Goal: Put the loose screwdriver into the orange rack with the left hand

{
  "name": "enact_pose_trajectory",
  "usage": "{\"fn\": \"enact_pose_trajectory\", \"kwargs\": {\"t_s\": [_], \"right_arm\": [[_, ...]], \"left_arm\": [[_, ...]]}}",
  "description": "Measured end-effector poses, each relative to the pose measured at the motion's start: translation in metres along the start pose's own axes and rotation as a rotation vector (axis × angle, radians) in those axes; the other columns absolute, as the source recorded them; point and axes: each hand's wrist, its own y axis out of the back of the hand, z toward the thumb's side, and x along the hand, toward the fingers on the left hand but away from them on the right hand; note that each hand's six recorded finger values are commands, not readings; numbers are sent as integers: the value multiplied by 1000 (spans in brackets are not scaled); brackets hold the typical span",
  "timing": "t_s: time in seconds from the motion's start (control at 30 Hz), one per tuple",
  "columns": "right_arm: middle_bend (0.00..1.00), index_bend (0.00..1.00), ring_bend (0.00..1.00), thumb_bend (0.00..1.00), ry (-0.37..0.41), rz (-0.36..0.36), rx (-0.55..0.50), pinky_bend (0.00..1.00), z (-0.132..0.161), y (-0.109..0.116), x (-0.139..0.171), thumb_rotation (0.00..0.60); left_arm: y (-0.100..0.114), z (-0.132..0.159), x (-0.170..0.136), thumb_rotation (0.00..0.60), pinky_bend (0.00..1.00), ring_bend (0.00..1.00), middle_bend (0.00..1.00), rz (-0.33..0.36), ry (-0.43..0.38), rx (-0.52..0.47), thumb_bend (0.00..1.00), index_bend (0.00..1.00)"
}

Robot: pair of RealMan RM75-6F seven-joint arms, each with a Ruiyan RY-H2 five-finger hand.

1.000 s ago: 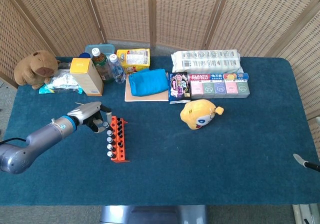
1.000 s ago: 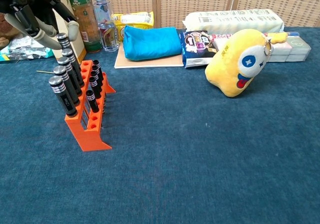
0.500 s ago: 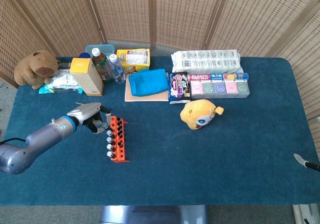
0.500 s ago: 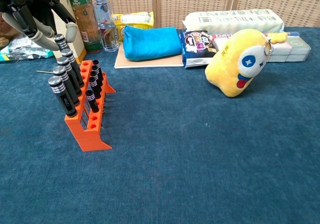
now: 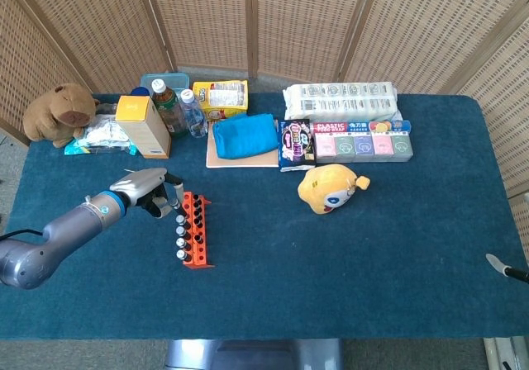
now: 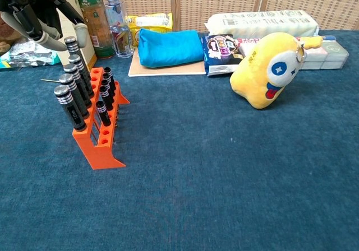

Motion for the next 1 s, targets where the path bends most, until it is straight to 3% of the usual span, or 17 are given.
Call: {"fn": "enact_pose_trajectory", "kwargs": {"t_s": [0.47,1.0], "right_arm": [[0,74,0,0,-1,-3,-4,0,0,1,1,600],[0,74,0,0,-1,-6,-9,0,0,3,1,600]], "left_arm": [[-2,5,-6,600,1000,994,1000,-24,-5,1,440,465],[2,4,-9,600,1000,984,1000,3,4,28,329,304]]}}
